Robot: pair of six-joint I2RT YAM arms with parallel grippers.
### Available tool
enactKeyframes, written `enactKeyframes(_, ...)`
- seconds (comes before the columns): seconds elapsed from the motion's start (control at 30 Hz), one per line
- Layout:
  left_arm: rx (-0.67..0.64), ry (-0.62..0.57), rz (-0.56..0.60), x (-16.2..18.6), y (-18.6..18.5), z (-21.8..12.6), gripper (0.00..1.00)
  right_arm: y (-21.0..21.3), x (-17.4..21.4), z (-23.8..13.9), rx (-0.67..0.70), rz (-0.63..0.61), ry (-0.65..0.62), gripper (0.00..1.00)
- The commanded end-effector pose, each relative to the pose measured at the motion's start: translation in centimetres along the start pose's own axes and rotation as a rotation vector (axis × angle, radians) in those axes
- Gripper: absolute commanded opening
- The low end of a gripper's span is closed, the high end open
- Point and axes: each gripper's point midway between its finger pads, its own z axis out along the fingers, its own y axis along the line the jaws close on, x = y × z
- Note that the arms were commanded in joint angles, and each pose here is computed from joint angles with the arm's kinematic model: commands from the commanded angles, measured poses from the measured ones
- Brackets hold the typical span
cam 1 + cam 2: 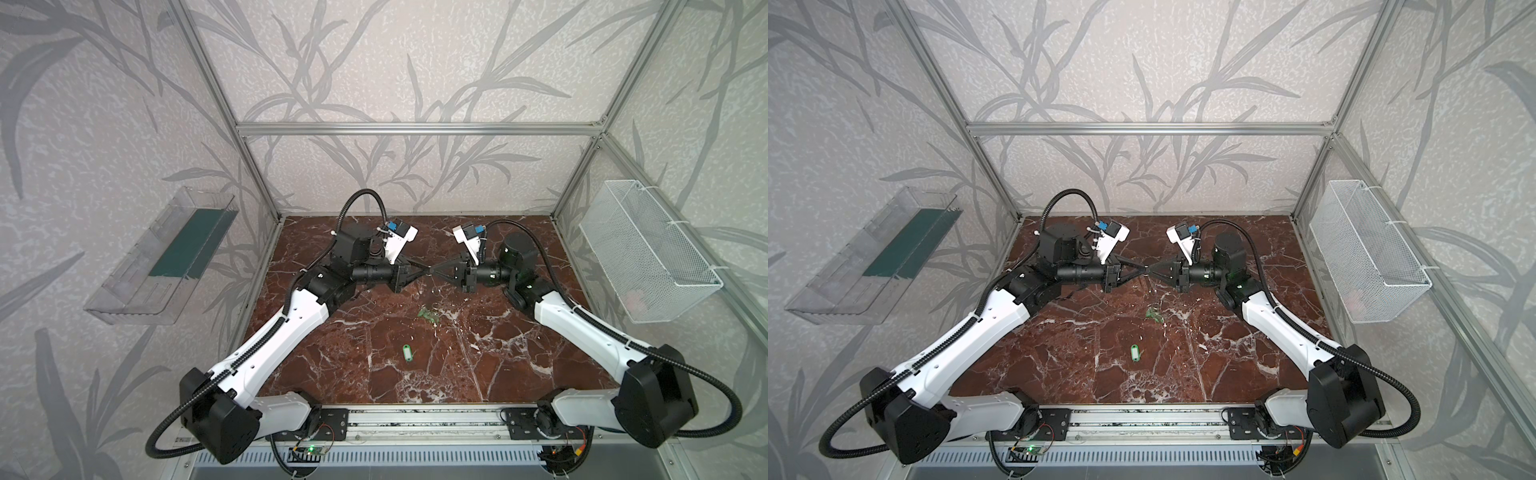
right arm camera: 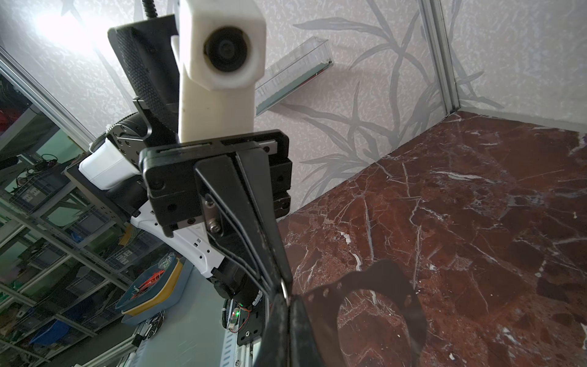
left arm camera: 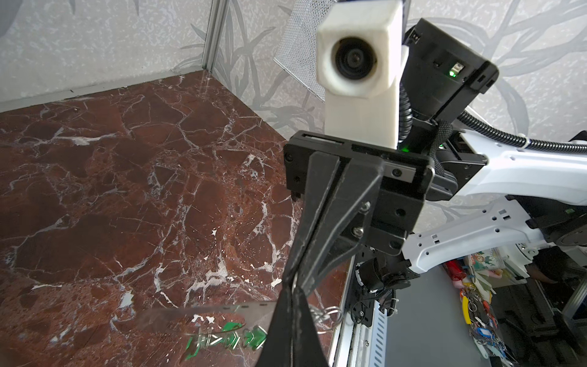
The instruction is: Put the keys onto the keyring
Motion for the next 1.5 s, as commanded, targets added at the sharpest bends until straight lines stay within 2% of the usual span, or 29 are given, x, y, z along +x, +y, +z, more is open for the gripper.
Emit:
enactKeyframes(0.0, 0.029, -0.066, 0.074, -2.2, -1.7, -0.8, 0.0, 2.2, -1.4, 0.1, -0.05, -0.078, -0.022, 0.0)
enactKeyframes(0.07, 0.01, -0.093, 0.07, -2.6, -1.5, -1.0, 0.02, 2.1, -1.7, -0.1, -0.028, -0.09, -0.047, 0.0)
enactKeyframes(0.17, -0.07, -0.188, 0.055, -3.9, -0.8, -2.0, 0.27, 2.1, -2.6, -0.6, 0.011, -0.111, -0.106, 0.0)
enactKeyframes(0.33, -0.134, -0.416, 0.033, -5.8, -0.6, -4.9, 0.32, 3.0, -4.9, -2.0, 0.019, -0.127, -0.314, 0.0)
enactKeyframes(0.43, -0.105, -0.459, 0.023, -5.9, -1.2, -5.4, 0.32, 3.0, -5.7, -2.6, 0.016, -0.106, -0.402, 0.0)
enactKeyframes(0.7, -0.035, -0.443, -0.047, -5.6, -1.1, -4.0, 0.32, 2.8, -7.3, -4.2, 0.015, -0.089, -0.597, 0.0)
enactKeyframes(0.97, 0.039, -0.466, -0.062, -6.0, -1.8, -2.7, 0.32, 3.0, -7.5, -4.0, 0.017, -0.088, -0.633, 0.0)
enactKeyframes(1.47, 0.108, -0.457, -0.043, -6.6, -3.2, -1.0, 0.26, 3.9, -7.5, -2.8, -0.023, -0.092, -0.617, 0.0)
